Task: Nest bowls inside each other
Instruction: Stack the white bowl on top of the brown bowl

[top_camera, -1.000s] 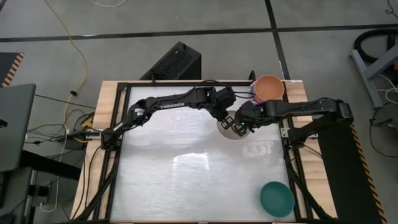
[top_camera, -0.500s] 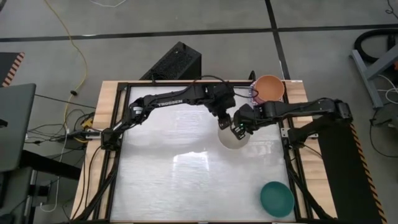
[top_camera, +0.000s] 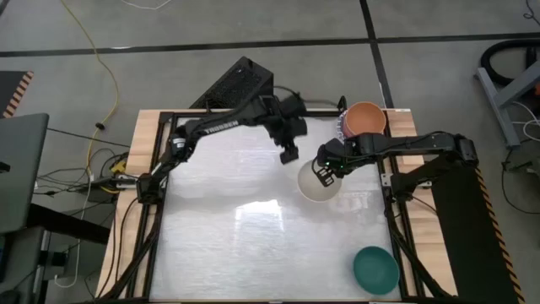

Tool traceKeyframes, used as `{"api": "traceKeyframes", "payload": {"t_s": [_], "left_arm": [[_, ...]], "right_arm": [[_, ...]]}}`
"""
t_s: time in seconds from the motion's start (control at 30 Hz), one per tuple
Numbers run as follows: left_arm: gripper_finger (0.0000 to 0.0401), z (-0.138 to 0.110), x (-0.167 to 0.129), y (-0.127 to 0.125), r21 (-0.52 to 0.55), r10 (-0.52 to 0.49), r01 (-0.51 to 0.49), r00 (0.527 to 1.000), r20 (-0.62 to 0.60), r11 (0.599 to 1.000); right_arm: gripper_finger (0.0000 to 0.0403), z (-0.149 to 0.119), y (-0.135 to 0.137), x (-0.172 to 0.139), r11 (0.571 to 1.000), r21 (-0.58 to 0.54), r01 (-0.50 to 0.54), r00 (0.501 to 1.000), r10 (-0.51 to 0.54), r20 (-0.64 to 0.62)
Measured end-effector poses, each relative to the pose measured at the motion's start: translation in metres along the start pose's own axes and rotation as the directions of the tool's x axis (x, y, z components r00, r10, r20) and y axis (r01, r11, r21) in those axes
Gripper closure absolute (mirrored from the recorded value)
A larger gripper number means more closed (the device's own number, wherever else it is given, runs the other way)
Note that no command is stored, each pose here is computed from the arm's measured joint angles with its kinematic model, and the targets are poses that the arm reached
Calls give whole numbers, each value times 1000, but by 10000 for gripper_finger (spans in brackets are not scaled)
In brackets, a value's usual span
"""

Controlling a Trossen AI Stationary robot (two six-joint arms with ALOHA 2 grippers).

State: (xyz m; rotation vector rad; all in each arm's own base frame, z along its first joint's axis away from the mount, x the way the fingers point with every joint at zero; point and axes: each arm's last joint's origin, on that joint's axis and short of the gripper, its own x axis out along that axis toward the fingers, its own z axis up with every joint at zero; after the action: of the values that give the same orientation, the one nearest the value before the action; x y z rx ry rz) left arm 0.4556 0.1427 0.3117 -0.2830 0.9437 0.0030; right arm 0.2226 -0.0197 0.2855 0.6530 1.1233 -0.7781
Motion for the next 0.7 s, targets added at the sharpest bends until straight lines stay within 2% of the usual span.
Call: {"api": "traceKeyframes", "payload": {"t_s": [0.37,0.5,0.7], "left_arm": [[156,4,-114,1,21,56,-62,974,218,998],[156,-2,-161,-9,55,87,-109,947,310,993],[156,-14,-216,-18,47,210,-250,888,410,967]], "right_arm": [[394,25,-18,1,996,74,-49,998,46,38],[394,35,-36,-5,990,128,-59,994,47,94],[394,44,-73,-25,965,254,-68,977,14,211]]}}
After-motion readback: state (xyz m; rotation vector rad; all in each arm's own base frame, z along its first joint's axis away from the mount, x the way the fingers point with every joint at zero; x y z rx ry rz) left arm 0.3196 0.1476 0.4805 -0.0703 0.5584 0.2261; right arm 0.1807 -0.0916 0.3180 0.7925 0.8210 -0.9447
